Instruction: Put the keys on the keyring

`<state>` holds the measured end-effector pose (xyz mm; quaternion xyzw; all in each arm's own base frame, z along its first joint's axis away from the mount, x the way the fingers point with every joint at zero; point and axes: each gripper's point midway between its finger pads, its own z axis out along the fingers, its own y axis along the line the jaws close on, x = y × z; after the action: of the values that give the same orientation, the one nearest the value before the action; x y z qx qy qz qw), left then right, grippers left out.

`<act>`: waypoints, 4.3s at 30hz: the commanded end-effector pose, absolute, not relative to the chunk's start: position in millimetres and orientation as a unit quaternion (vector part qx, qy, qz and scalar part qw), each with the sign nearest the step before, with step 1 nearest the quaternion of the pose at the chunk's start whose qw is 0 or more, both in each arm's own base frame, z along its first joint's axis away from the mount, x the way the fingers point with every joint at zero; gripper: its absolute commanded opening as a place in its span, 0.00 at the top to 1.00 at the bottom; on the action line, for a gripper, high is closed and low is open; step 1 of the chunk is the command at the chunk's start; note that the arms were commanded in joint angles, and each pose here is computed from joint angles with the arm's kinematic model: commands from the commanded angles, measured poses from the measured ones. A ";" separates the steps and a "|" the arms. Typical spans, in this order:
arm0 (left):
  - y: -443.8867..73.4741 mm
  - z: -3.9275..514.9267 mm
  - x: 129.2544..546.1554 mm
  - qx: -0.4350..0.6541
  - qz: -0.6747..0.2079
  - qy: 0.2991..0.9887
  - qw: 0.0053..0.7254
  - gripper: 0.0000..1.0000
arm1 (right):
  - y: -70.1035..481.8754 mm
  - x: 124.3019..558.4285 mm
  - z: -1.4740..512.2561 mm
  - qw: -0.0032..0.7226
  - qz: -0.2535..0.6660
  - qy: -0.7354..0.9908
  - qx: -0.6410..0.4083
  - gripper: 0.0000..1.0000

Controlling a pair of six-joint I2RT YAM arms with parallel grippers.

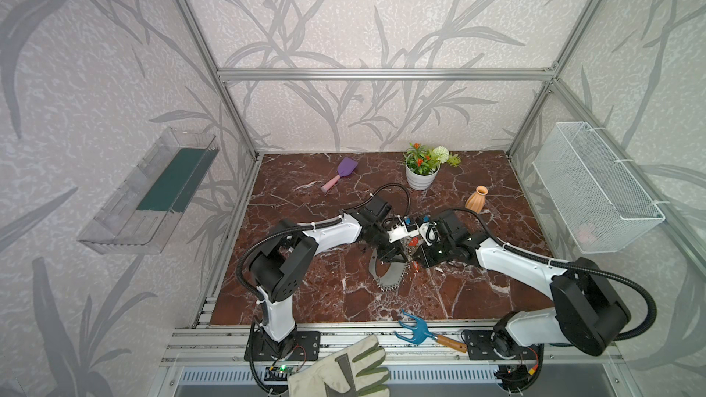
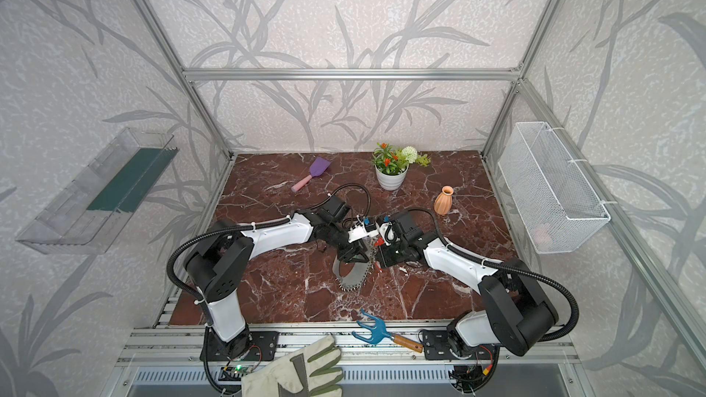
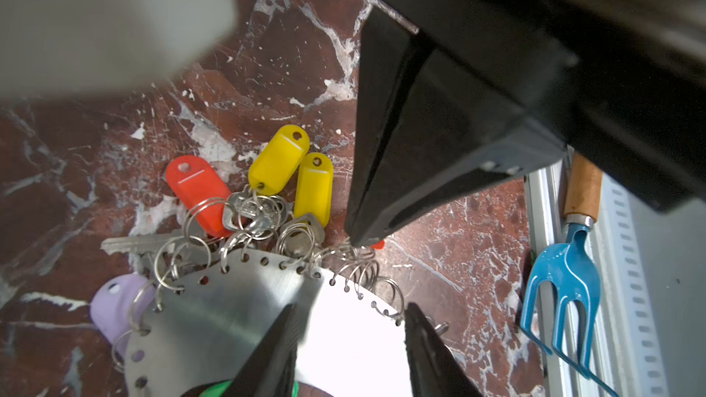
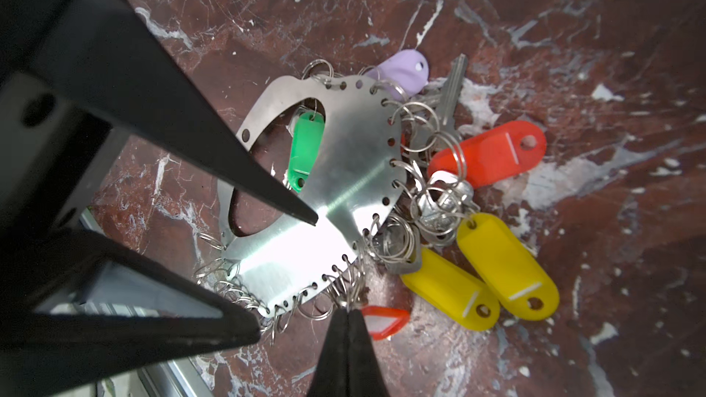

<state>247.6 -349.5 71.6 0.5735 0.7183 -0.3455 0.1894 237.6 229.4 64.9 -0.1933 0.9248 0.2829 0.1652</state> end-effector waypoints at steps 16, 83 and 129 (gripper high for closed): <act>-372.5 53.5 254.2 0.613 -0.353 0.670 0.226 0.59 | 232.3 238.9 78.4 0.185 0.326 0.908 -0.187 1.00; -380.0 29.1 256.2 0.602 -0.363 0.691 0.167 0.88 | 207.8 256.7 74.4 0.202 0.347 0.907 -0.128 1.00; -284.9 334.8 209.7 0.456 -0.363 0.580 0.569 1.00 | 276.6 206.5 318.5 0.390 0.415 0.758 -0.318 0.64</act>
<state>212.7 -287.5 301.8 0.4799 0.6153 -0.3403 0.5247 211.1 269.6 320.2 -0.2915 0.7539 0.4378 0.3937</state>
